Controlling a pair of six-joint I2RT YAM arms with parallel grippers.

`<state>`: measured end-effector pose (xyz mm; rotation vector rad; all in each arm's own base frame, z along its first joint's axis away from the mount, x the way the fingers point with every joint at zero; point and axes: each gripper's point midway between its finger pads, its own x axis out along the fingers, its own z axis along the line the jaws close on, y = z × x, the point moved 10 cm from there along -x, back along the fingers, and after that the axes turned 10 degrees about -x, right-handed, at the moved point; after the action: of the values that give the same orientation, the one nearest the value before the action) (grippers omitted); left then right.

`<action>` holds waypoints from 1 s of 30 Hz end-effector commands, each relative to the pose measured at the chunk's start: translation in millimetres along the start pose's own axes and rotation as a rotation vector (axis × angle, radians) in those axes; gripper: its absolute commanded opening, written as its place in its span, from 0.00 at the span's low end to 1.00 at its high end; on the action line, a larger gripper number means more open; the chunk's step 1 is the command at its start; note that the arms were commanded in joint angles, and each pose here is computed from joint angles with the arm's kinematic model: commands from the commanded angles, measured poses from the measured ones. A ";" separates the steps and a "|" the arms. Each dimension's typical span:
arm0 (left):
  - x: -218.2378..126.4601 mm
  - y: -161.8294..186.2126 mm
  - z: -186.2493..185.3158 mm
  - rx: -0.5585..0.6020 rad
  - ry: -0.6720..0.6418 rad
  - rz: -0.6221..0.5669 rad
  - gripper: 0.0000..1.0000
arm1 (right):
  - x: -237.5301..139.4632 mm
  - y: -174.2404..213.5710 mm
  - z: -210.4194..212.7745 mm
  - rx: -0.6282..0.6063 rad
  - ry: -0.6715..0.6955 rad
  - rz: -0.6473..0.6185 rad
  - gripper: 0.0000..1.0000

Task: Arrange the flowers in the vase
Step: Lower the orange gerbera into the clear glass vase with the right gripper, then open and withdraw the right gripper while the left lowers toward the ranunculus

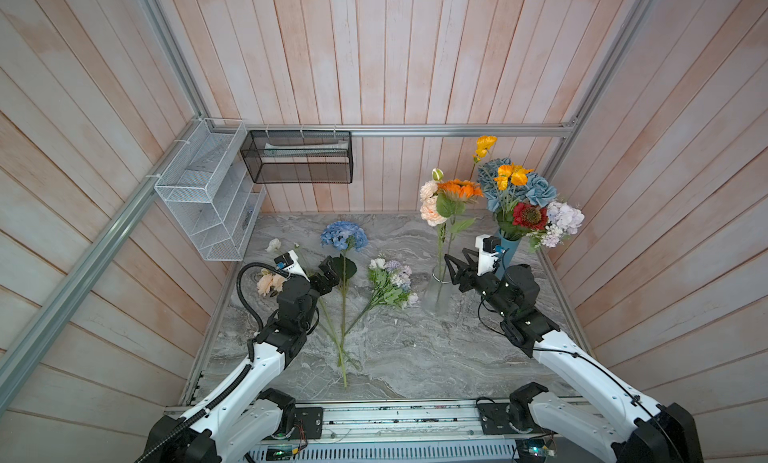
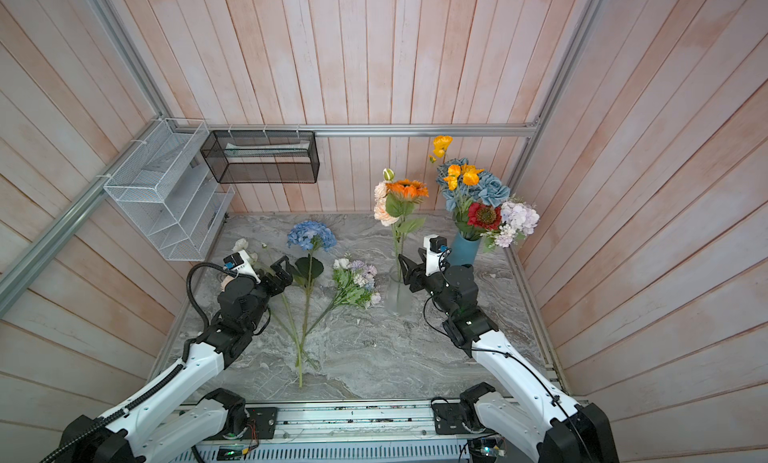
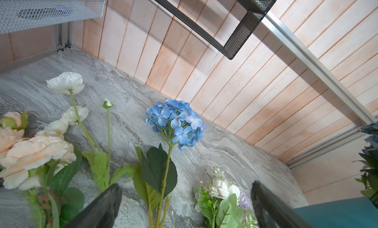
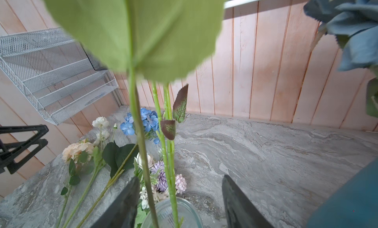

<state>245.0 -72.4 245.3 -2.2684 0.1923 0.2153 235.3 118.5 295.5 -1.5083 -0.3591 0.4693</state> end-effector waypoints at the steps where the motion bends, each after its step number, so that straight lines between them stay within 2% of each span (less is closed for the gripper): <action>1: -2.2 5.6 6.6 0.016 -0.046 0.063 1.00 | -13.4 -29.3 -0.8 -0.026 0.033 -0.076 0.69; 10: -12.4 34.5 35.4 0.026 -0.138 0.208 0.95 | -27.9 -64.9 9.7 -0.030 -0.085 -0.215 0.70; 18: -10.9 54.3 50.8 0.053 -0.198 0.315 0.86 | -18.7 -79.6 35.5 0.002 -0.330 -0.304 0.70; 24: 1.4 67.8 57.7 0.080 -0.259 0.396 0.77 | 6.4 -71.3 65.1 -0.008 -0.426 -0.268 0.69; 30: 9.4 82.9 71.6 0.100 -0.358 0.451 0.74 | 31.0 -53.7 82.8 -0.021 -0.470 -0.179 0.69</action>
<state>225.7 -72.5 135.2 -2.0218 0.5319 0.7903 223.6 198.1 339.9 -1.3551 -0.8079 0.6879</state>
